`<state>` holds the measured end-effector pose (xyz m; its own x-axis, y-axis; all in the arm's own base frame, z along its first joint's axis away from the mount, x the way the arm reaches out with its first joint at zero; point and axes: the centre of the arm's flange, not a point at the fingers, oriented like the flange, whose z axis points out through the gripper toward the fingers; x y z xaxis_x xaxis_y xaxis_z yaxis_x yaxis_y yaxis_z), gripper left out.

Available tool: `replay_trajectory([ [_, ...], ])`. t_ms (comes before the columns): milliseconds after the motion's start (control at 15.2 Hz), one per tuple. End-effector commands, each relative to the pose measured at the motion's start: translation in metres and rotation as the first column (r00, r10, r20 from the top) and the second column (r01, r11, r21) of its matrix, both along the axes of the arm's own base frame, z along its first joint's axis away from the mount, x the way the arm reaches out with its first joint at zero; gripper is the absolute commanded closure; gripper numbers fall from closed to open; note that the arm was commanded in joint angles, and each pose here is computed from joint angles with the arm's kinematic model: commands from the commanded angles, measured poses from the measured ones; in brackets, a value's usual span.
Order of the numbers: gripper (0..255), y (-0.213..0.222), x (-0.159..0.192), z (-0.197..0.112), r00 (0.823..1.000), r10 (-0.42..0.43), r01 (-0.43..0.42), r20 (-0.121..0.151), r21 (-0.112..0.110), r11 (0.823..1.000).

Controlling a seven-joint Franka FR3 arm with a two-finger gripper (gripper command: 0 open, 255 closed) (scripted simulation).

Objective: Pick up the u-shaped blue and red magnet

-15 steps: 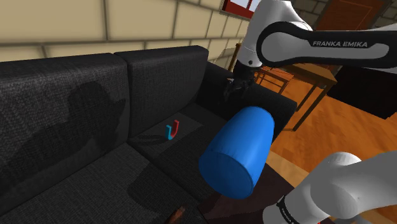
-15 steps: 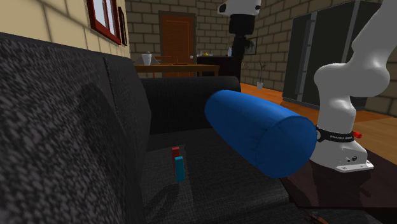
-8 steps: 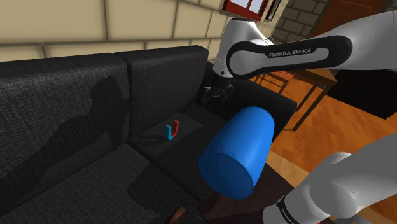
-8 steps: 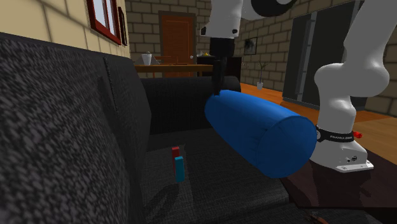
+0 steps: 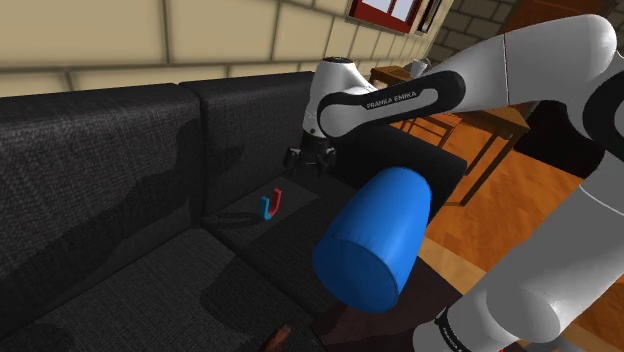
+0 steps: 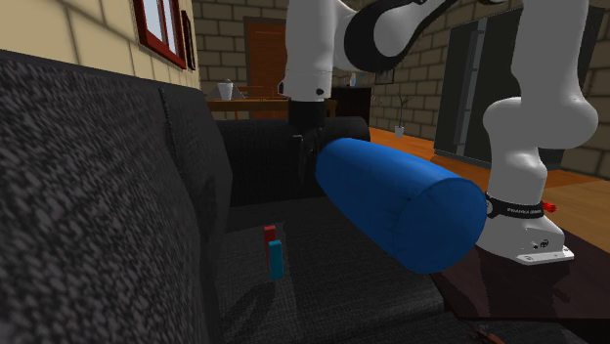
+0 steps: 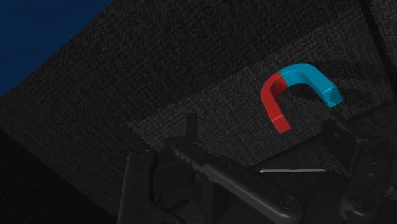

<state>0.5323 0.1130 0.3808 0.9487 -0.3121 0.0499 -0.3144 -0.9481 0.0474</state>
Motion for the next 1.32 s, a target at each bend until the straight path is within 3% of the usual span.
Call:
replay_trajectory([
  [0, 0, 0.008, 0.020, -0.019, 1.000, -0.028, 0.028, -0.004, 0.010, 1.000],
  [462, 0, 0.024, 0.080, -0.081, 0.993, -0.113, 0.114, -0.018, 0.039, 0.993],
  [1056, 0, 0.024, 0.080, -0.121, 0.993, -0.113, 0.114, -0.018, 0.039, 0.993],
  [1122, 255, 0.023, 0.080, -0.121, 0.993, -0.113, 0.114, -0.018, 0.039, 0.993],
  [1254, 255, 0.023, 0.080, -0.121, 0.993, -0.113, 0.114, -0.018, 0.039, 0.993],
])
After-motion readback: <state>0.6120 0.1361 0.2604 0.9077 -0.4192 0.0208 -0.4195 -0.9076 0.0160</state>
